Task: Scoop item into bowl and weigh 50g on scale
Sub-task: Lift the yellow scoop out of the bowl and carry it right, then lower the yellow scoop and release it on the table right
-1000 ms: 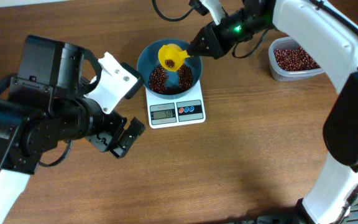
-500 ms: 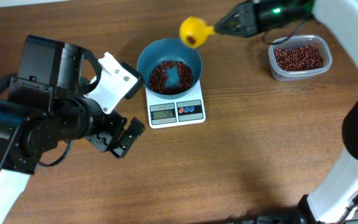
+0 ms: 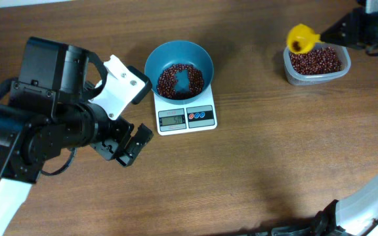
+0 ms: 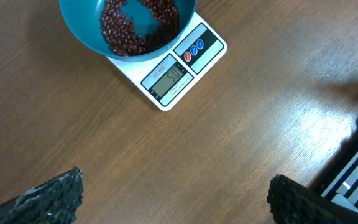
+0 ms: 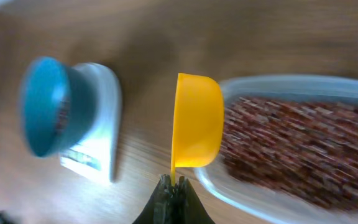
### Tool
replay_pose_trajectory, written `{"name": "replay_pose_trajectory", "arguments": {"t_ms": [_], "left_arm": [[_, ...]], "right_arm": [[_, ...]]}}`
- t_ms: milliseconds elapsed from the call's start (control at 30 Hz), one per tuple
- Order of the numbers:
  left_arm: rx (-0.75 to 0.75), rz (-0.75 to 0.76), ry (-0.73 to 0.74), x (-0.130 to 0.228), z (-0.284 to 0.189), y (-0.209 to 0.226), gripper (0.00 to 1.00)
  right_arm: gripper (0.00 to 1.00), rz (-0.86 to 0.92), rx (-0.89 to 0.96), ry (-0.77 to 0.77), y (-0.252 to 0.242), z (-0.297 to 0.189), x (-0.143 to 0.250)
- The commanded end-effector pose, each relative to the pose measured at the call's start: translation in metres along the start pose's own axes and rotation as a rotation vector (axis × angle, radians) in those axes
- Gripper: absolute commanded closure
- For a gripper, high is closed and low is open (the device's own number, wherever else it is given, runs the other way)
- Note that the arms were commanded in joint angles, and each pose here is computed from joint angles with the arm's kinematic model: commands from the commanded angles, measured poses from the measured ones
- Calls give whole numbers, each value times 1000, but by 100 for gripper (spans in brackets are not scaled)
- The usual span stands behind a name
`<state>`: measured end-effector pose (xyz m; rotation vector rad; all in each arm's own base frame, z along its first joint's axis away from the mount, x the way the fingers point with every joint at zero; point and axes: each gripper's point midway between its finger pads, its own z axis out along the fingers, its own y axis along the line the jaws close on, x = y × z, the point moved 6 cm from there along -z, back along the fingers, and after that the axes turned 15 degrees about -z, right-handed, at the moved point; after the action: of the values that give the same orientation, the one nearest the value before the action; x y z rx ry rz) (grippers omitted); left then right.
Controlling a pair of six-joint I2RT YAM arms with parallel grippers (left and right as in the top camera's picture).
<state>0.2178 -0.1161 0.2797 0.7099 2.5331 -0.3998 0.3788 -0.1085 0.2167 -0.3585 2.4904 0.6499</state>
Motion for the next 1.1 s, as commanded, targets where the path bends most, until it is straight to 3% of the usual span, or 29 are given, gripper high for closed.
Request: {"name": "replay_pose_trajectory", "arguments": {"t_ms": [0, 267, 467, 633, 733, 833, 933, 1067], "left_arm": [[9, 26, -32, -4, -8, -4, 1], [9, 26, -32, -4, -8, -4, 1], [9, 26, -32, -4, -8, -4, 1], [9, 26, -32, -4, -8, -4, 1], [9, 26, -32, -4, -8, -4, 1], [9, 26, -32, -4, -8, -4, 1], [9, 26, -32, -4, -8, -4, 1], [9, 26, -32, -4, -8, -4, 1]], "right_arm": [[96, -131, 290, 94, -6, -37, -1], [96, -316, 706, 339, 9, -36, -21], [96, -411, 782, 421, 32, -20, -31], [96, -381, 817, 384, 37, -28, -34], [96, -309, 837, 261, 51, -47, -44], [96, -192, 737, 55, 73, -71, -54], [96, -58, 457, -162, 100, -104, -48], [96, 103, 238, -205, 117, -136, -11]]}}
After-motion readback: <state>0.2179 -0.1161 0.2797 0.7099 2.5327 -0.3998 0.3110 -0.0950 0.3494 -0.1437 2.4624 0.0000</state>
